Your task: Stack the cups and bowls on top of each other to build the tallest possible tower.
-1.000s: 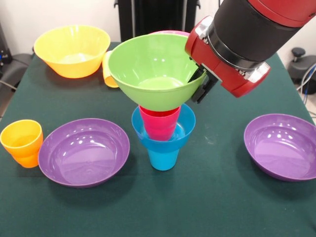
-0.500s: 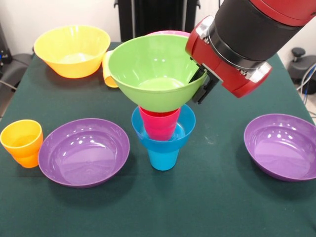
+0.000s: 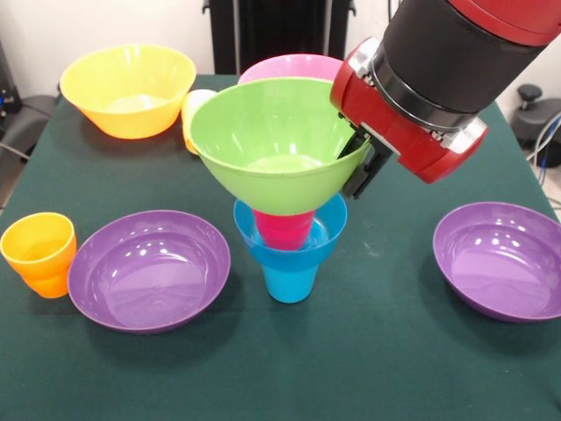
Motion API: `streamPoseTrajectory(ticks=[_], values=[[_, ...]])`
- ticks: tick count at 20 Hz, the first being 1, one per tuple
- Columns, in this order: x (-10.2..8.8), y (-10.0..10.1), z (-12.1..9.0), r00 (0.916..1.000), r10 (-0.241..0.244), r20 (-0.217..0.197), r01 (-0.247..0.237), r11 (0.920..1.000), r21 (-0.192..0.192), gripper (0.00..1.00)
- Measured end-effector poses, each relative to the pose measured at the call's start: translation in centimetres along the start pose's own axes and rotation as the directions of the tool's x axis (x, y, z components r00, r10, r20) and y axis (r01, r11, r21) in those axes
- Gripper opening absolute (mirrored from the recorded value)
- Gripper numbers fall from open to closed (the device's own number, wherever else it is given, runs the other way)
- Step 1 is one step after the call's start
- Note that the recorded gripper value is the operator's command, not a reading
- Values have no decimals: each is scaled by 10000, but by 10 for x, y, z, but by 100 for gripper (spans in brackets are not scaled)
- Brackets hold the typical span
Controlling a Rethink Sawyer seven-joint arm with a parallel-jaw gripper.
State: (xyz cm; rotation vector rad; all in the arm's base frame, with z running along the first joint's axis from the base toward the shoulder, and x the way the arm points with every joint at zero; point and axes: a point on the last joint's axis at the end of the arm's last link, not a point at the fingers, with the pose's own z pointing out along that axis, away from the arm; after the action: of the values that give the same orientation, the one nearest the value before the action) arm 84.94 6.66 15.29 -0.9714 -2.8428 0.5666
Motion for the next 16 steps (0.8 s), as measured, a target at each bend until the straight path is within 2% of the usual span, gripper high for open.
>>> streamPoseTrajectory(ticks=[7,16], values=[[-4,3,-2,9996,-1,268,8,9997,-255,0],[-3,3,5,9999,77,142,-69,9987,-509,0]])
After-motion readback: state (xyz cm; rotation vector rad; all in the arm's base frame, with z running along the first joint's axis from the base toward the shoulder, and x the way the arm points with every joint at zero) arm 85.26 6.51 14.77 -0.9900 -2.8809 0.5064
